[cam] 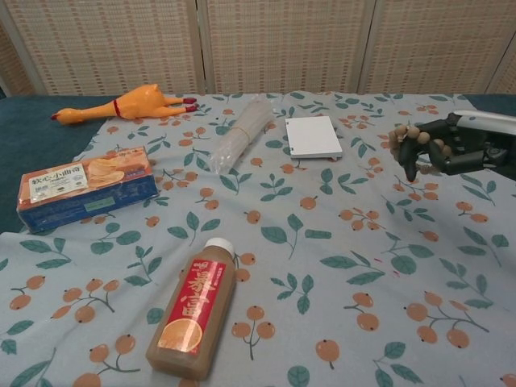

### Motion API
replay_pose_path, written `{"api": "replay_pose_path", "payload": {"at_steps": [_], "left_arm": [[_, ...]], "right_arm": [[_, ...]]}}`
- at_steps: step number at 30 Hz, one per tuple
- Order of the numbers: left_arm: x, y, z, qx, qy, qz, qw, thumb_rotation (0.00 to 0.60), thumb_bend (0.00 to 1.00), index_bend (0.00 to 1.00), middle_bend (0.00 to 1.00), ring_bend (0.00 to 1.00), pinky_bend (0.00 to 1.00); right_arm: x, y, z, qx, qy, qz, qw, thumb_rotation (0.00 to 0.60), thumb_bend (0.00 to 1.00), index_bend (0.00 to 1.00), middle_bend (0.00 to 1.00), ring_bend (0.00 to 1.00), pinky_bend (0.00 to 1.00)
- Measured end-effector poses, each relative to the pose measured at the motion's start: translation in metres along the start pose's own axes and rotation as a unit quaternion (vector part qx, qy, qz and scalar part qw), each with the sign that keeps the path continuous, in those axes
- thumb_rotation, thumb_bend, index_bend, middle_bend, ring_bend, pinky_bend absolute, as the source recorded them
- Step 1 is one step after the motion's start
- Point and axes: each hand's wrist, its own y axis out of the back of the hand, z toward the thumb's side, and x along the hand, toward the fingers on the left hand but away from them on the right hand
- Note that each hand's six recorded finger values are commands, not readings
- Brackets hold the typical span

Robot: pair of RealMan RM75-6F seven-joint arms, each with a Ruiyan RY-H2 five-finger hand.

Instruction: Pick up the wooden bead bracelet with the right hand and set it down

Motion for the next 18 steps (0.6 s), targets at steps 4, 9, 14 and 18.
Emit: {"api": "replay_pose_path", "payload": {"at_steps": [4,9,14,18], "left_arm": [[0.000,-0.001,0.000,0.000,0.000,-0.002,1.0000,0.600,0.44,0.00,0.00,0.00,0.04],[0.000,-0.002,0.000,-0.001,-0.002,-0.004,1.0000,0.600,0.44,0.00,0.00,0.00,0.04],[0.000,-0.001,0.001,-0.001,-0.002,-0.003,1.0000,0.600,0.44,0.00,0.00,0.00,0.04],[0.000,0.000,0.000,-0.003,-0.001,-0.003,1.0000,0.600,0.44,0.00,0.00,0.00,0.04]], "right_arm": [[0.000,0.011,-0.017,0.155,-0.012,-0.013,0.9878,0.600,1.00,0.51,0.54,0.14,0.07],[0.004,0.018,-0.044,0.327,-0.042,0.006,0.9440,0.600,1.00,0.49,0.53,0.12,0.04],[0.009,0.009,-0.068,0.409,-0.066,0.047,0.9087,0.600,1.00,0.44,0.51,0.11,0.01],[0.013,0.000,-0.073,0.437,-0.067,0.075,0.8938,0.600,0.99,0.35,0.44,0.07,0.00]]}}
